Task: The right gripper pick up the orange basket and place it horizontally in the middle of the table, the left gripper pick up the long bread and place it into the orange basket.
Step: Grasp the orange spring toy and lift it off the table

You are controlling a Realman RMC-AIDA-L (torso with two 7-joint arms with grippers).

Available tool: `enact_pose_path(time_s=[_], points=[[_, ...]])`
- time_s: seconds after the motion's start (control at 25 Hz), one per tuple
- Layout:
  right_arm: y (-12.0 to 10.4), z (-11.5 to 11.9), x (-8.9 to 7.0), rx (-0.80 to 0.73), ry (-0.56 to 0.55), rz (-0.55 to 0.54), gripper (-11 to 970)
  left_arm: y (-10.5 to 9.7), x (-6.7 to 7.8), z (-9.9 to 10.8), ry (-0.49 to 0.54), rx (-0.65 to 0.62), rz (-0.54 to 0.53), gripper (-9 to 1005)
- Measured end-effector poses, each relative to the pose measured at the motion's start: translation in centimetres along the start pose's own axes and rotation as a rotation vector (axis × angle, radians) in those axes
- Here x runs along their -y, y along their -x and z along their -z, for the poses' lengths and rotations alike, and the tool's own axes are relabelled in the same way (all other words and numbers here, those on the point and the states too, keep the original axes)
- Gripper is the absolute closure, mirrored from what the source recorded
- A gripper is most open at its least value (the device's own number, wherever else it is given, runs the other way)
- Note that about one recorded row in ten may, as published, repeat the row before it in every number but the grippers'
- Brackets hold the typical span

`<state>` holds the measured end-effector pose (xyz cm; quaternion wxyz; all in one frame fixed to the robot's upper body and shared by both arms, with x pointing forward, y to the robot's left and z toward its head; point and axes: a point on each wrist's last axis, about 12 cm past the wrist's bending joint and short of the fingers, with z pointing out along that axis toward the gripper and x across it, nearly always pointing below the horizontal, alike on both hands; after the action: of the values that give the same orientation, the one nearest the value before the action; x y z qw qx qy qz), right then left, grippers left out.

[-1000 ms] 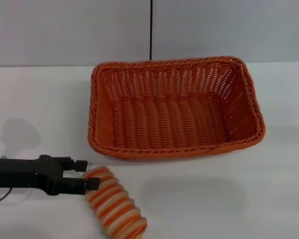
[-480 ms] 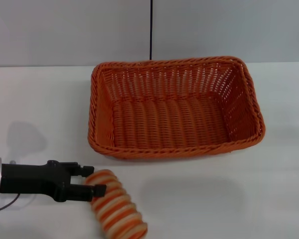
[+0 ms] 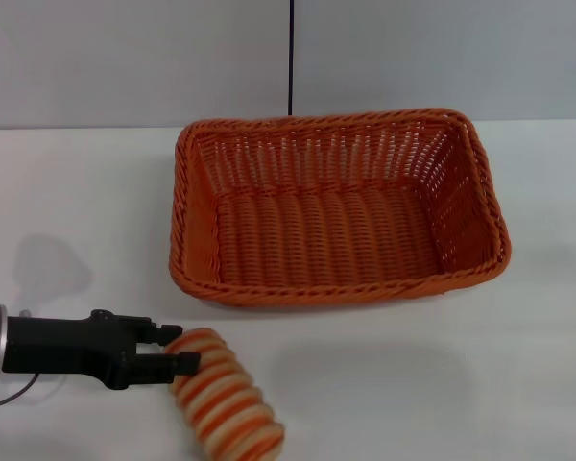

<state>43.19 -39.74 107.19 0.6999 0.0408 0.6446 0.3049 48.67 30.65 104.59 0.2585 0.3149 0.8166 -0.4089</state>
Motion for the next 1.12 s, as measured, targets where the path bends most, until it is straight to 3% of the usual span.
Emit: enact_pose_path(time_s=[0.2, 0.4, 1.12], points=[[-0.3, 0.2, 0.1, -0.003, -0.009, -0.014, 407, -0.5, -0.1, 0.6, 0.023, 0.035, -0.059, 421], [-0.3, 0.4, 0.1, 0.001, -0.017, -0.013, 407, -0.9, 0.2, 0.9, 0.025, 0.072, -0.101, 521], [-0.2, 0.2, 0.2, 0.008, -0.014, -0.013, 407, -0.2, 0.1, 1.6, 0.035, 0.067, -0.092, 657]])
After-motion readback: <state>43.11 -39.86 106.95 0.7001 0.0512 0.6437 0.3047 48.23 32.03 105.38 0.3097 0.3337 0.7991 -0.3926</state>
